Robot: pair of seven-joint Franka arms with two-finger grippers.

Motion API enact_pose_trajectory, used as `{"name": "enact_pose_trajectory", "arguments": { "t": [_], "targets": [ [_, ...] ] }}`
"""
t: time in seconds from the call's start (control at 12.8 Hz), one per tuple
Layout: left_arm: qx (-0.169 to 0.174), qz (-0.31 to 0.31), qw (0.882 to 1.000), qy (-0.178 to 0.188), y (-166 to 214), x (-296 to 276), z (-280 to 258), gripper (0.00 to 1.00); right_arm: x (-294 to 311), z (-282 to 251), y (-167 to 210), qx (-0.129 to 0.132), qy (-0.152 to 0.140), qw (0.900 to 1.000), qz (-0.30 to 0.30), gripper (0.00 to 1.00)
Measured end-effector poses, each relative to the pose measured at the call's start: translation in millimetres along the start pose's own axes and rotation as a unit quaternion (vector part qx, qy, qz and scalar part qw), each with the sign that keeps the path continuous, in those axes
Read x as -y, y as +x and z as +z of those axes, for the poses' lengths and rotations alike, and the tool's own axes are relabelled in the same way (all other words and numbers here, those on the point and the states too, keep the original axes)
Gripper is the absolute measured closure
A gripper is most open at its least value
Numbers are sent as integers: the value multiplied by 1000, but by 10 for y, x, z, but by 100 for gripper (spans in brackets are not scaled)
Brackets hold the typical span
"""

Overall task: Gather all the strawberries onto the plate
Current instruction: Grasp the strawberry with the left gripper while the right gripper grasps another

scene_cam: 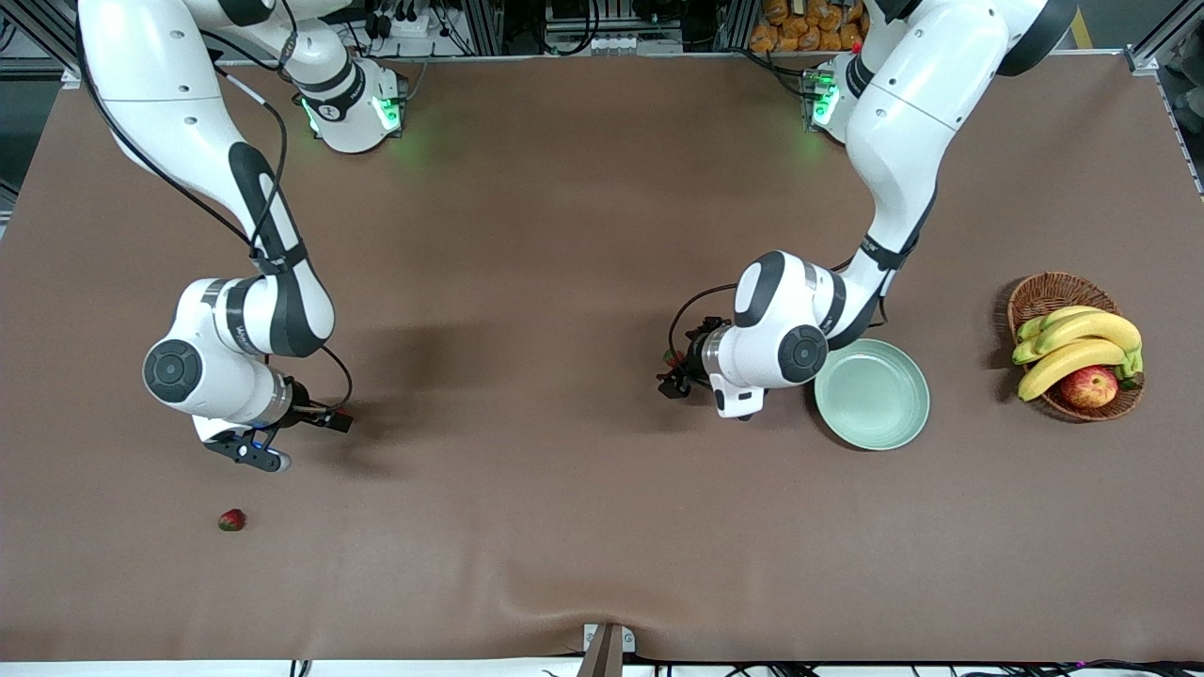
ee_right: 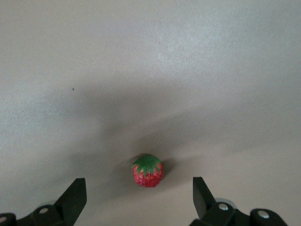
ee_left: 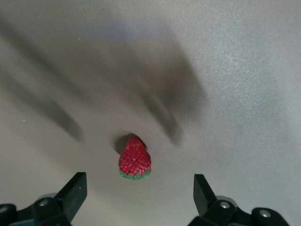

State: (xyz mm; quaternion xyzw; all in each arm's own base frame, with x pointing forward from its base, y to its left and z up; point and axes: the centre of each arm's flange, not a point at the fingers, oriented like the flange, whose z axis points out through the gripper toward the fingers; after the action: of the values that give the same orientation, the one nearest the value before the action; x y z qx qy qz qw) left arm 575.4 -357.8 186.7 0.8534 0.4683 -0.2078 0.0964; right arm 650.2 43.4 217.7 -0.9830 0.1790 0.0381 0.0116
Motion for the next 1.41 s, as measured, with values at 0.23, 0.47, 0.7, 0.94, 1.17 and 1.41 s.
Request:
{"name": "enact_pose_trajectory", "arguments": {
  "t": [0.23,0.47,0.7,0.94,1.17,1.41],
  "targets": [
    [-3,-12,1000,5,-14,8,68,0,-5,169,-8,7,0,1000,8,0],
    [-11,-15,1000,13,28,29,145,4,-15,292,-22,15,-3,1000,11,0],
    [-10,-18,1000,17,54,42,201,10,-19,326,-25,17,-4,1000,12,0],
    [-10,-25,999,21,38,49,248,16,-20,333,-26,18,-4,1000,12,0],
    [-10,-30,999,21,23,49,264,37,-18,335,-22,15,-3,1000,12,21],
    [-11,-32,999,17,32,29,235,68,-22,355,-22,14,-3,1000,13,56]
  ]
}}
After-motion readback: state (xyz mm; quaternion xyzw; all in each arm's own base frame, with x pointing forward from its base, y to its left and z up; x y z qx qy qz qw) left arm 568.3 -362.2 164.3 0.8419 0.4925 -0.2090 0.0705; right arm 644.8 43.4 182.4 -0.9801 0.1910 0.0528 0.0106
